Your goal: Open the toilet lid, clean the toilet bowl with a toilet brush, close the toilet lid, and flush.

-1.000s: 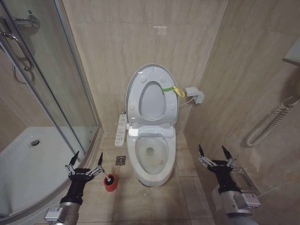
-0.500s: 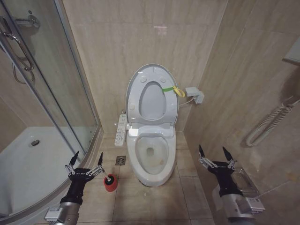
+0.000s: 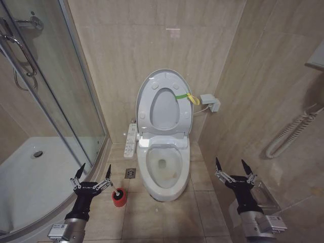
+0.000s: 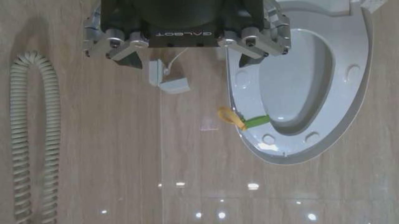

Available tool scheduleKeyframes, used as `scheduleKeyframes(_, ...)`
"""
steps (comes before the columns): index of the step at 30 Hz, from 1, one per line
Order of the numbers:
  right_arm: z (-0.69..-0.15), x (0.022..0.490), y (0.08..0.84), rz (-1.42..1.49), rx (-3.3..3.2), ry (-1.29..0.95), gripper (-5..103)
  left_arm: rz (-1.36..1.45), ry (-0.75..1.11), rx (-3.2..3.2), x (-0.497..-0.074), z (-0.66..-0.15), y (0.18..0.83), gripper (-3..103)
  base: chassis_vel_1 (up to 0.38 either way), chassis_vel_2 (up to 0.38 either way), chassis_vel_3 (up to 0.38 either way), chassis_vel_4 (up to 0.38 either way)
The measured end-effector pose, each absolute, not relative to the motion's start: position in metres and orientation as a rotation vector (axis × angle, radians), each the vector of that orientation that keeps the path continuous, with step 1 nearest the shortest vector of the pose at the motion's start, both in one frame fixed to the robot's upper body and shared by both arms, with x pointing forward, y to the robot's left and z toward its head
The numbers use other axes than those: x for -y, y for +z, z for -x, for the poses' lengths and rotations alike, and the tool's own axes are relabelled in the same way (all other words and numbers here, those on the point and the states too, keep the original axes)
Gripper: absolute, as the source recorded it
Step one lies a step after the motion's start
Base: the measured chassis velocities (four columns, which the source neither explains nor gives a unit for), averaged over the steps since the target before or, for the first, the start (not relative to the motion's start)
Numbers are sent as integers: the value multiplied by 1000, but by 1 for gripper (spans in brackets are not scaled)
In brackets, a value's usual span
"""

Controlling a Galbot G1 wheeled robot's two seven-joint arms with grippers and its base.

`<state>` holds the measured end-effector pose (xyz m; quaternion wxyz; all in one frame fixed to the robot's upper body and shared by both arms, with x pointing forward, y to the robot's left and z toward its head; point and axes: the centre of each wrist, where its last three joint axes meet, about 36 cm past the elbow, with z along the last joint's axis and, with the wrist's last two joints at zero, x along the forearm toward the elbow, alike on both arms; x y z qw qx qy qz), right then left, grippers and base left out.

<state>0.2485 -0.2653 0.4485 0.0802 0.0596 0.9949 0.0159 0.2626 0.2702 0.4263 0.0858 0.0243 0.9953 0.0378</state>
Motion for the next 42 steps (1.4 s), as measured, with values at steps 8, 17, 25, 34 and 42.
scheduleKeyframes(8,-246,261,449,-171,-2982,61,100,-72,113,-2967,-270,-263,426,100,0,0,0,0)
scheduleKeyframes(17,-245,260,453,-181,-2983,56,100,-72,113,-2967,-270,-263,426,100,0,0,0,0)
scheduleKeyframes(25,-243,259,454,-184,-2987,54,100,-72,113,-2967,-270,-263,426,100,0,0,0,0)
scheduleKeyframes(34,-243,259,454,-184,-2987,54,100,-72,113,-2967,-270,-263,426,100,0,0,0,0)
scheduleKeyframes(42,-243,259,454,-184,-2987,54,100,-72,113,-2967,-270,-263,426,100,0,0,0,0)
